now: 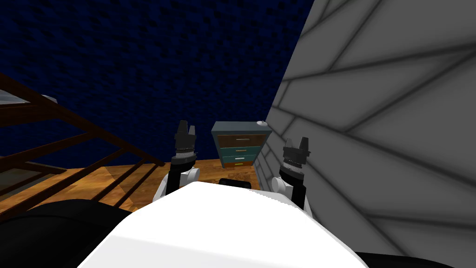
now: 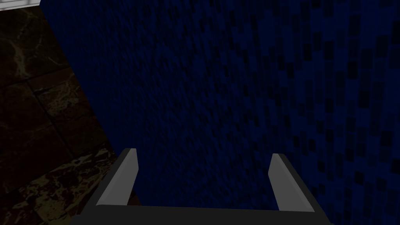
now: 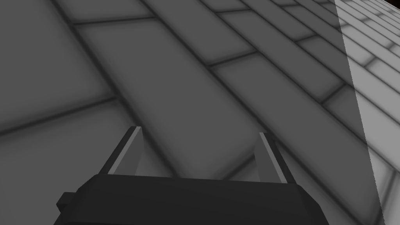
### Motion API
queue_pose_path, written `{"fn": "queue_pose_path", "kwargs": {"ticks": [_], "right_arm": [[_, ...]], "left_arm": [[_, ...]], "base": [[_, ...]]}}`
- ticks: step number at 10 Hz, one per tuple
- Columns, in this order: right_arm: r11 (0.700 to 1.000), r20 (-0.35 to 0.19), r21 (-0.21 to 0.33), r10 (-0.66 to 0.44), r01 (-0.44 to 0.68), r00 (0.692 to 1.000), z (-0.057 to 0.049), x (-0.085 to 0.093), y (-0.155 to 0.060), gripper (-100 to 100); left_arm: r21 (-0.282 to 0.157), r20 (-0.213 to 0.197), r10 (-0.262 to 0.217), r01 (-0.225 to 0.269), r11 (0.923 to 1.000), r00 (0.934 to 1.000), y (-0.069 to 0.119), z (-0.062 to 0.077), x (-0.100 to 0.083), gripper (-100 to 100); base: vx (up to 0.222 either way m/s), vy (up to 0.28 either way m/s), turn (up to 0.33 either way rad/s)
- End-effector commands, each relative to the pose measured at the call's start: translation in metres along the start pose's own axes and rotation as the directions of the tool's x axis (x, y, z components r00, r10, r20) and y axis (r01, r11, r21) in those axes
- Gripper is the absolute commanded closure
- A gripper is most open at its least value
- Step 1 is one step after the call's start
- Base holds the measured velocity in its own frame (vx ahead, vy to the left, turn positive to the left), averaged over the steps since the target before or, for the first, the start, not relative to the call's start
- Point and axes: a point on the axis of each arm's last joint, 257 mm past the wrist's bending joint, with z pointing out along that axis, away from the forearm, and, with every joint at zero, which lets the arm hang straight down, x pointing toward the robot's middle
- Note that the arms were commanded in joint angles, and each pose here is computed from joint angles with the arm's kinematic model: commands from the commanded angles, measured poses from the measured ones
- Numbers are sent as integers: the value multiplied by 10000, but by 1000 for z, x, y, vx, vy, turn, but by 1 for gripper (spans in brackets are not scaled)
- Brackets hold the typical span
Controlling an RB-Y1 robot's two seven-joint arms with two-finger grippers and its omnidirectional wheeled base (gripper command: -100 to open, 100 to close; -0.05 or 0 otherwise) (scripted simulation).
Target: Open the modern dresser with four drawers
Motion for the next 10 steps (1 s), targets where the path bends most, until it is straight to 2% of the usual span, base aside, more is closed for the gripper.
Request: {"fn": "queue_pose_path", "kwargs": {"ticks": [1, 9, 10], "right_arm": [[10000, 0, 0, 0, 0, 10000, 0, 0, 0, 0], [10000, 0, -4, 0, 0, 10000, 0, 0, 0, 0], [9994, -326, 3, -354, 354, 9988, 0, 3, -3, -100]], "left_arm": [[0, 0, 0, 0, 10000, 10000, 0, 0, 0, 0], [4, 1, 0, 0, 10000, 10000, 0, 0, 0, 0], [4, 1, 0, 0, 10000, 10000, 0, 0, 0, 0]], "base": [[0, 0, 0], [0, 0, 0], [11, 15, -2]]}}
